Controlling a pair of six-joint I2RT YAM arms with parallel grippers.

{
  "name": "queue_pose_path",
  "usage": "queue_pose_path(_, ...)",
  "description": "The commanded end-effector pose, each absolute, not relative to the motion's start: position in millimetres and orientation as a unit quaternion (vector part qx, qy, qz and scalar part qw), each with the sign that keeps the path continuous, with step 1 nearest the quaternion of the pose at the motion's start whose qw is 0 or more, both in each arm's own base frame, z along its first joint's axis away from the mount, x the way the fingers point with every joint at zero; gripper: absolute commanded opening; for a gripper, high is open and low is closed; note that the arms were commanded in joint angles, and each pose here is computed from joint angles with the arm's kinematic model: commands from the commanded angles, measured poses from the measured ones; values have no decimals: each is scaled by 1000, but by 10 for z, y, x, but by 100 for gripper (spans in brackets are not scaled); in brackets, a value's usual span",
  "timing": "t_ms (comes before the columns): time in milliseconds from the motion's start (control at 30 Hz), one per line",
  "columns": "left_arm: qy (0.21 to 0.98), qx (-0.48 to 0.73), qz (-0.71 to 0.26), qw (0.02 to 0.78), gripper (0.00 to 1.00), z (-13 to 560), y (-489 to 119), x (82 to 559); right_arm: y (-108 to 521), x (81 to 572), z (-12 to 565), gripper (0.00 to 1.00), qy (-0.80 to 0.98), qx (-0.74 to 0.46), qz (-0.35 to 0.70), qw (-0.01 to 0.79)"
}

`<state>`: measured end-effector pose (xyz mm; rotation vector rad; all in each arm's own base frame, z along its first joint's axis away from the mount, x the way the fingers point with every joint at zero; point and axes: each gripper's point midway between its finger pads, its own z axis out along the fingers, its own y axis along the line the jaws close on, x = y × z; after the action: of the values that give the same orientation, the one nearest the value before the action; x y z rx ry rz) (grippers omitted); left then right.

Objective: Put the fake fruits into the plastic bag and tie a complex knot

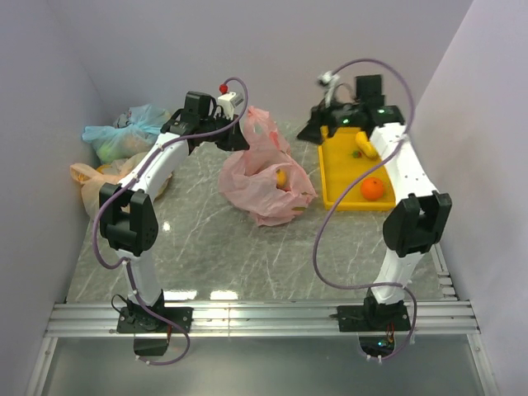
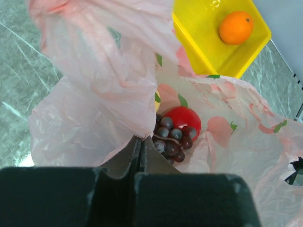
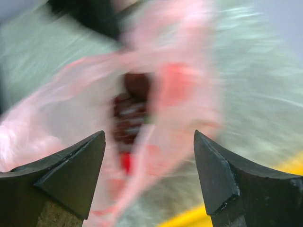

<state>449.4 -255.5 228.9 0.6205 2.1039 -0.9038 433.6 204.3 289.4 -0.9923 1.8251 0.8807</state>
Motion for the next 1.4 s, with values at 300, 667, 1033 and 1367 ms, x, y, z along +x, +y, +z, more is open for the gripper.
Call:
queue_pose_path(300, 804, 252, -354, 406, 0, 2544, -2570, 4612, -177, 5910, 2233, 93, 869, -187, 34, 457)
queue_pose_path(667, 811, 242, -351, 401, 0, 2454, -2543, 4616, -651, 6084, 1319, 95, 898, -150, -50, 411)
queue_pose_path(1033, 818, 241, -338, 399, 0, 2434, -2507, 4635, -825, 6283, 812, 95, 908, -127, -59, 395)
queue_pose_path(1367, 817, 237, -335, 404, 0, 2446, -2493, 4634, -895, 6189, 704, 65, 920, -106, -29, 377)
